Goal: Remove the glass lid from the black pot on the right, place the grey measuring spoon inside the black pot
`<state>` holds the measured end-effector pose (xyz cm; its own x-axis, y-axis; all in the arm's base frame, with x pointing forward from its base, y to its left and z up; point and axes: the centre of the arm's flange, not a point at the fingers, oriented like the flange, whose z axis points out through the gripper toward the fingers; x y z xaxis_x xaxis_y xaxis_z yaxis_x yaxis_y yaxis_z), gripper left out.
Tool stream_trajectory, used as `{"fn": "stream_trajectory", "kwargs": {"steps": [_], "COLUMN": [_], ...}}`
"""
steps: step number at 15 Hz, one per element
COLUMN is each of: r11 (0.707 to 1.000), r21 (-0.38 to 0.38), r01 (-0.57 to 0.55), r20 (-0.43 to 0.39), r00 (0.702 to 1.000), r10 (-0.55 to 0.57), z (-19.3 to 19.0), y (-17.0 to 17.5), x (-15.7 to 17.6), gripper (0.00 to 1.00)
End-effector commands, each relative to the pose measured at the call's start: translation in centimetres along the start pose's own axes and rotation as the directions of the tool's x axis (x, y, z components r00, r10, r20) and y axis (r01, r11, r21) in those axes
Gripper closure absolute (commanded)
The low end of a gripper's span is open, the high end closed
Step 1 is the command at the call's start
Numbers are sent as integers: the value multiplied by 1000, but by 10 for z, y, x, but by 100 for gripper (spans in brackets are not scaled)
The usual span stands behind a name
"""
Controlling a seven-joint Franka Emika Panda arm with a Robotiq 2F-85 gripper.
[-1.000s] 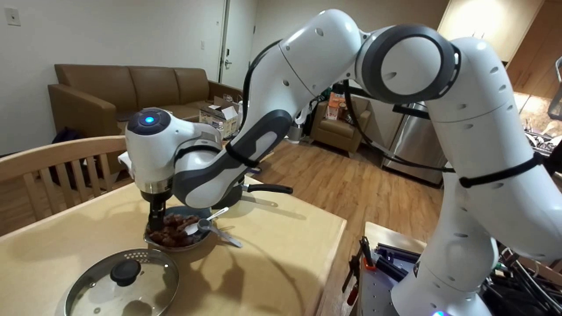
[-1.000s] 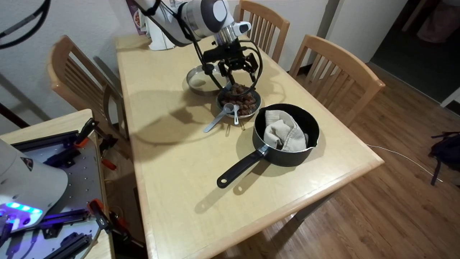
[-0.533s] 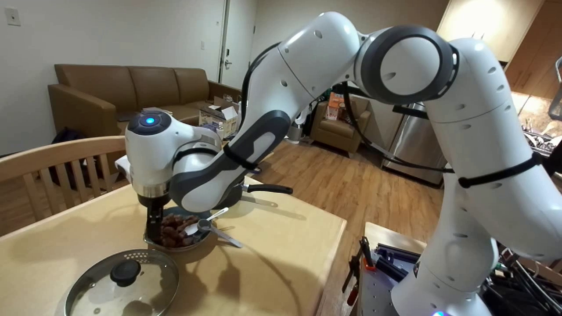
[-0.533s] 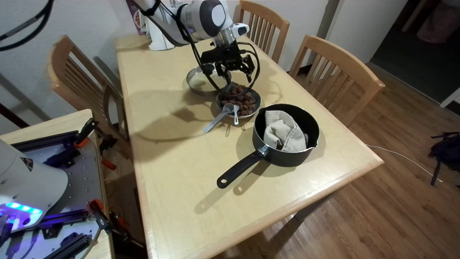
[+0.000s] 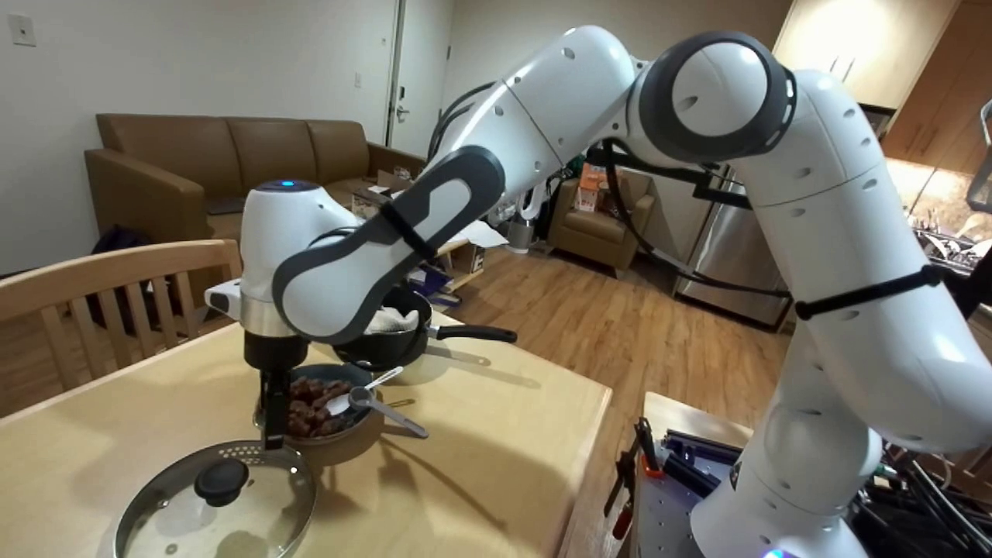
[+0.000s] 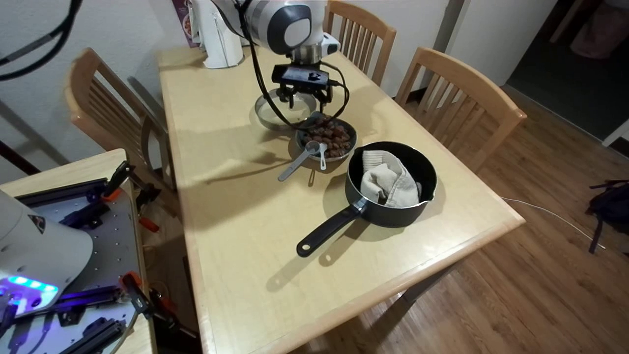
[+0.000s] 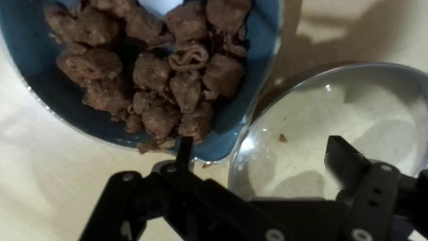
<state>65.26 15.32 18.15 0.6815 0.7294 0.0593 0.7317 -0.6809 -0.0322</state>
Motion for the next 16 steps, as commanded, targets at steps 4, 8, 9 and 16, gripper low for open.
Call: {"fn": "stream_trajectory", "kwargs": {"steps": [4, 8, 9, 16], "r11": [989, 966, 959, 869], "r21": [28, -10, -9, -170], "r01": [-148, -258, -283, -465], "r20": [162, 237, 255, 263], "r00": [977, 938, 927, 828], "r10": [142, 253, 276, 495], "z": [-41, -24, -16, 2], "y": [-20, -29, -31, -28], "x": [-57, -88, -96, -141], "gripper": [0, 0, 0, 0]}}
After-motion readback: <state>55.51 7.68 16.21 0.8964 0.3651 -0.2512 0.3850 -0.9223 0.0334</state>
